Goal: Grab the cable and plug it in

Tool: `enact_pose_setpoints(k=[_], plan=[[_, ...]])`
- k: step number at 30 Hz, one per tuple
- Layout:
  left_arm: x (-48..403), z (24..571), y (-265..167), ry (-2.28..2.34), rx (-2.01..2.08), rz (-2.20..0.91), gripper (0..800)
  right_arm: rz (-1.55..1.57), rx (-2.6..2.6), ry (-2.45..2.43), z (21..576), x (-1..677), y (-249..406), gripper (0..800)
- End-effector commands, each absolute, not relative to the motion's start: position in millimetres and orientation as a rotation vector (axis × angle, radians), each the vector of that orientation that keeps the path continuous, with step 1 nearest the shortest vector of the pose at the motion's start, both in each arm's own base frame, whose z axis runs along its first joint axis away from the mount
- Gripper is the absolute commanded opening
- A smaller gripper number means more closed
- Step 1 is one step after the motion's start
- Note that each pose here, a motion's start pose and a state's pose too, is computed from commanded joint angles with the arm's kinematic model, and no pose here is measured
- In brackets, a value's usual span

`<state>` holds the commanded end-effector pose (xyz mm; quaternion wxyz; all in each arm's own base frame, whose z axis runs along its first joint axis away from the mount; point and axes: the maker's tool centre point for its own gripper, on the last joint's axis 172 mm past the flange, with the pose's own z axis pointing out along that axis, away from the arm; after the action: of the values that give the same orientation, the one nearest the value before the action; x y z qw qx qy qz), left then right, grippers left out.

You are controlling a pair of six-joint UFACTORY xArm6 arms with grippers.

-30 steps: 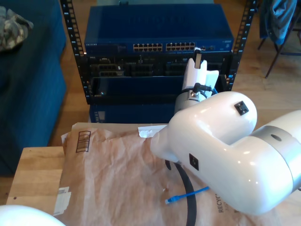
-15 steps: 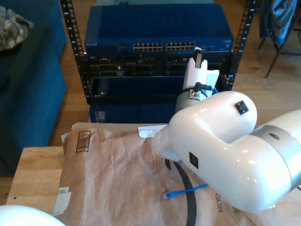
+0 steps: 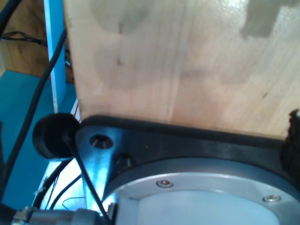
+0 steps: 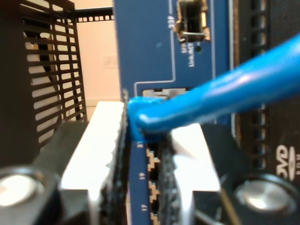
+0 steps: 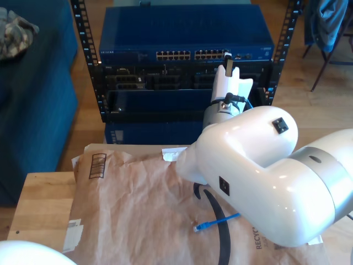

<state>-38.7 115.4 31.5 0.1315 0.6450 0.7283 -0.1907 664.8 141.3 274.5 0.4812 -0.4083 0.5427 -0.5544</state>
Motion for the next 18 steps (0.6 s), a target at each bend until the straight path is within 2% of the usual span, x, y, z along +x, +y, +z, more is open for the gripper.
enact_pose_setpoints(k=[18], plan=[[-38.7, 31.5, 115.4, 2.116, 1.871, -0.554, 800, -1.352, -0.998, 1.325, 269.9, 669.9, 139.8, 1]])
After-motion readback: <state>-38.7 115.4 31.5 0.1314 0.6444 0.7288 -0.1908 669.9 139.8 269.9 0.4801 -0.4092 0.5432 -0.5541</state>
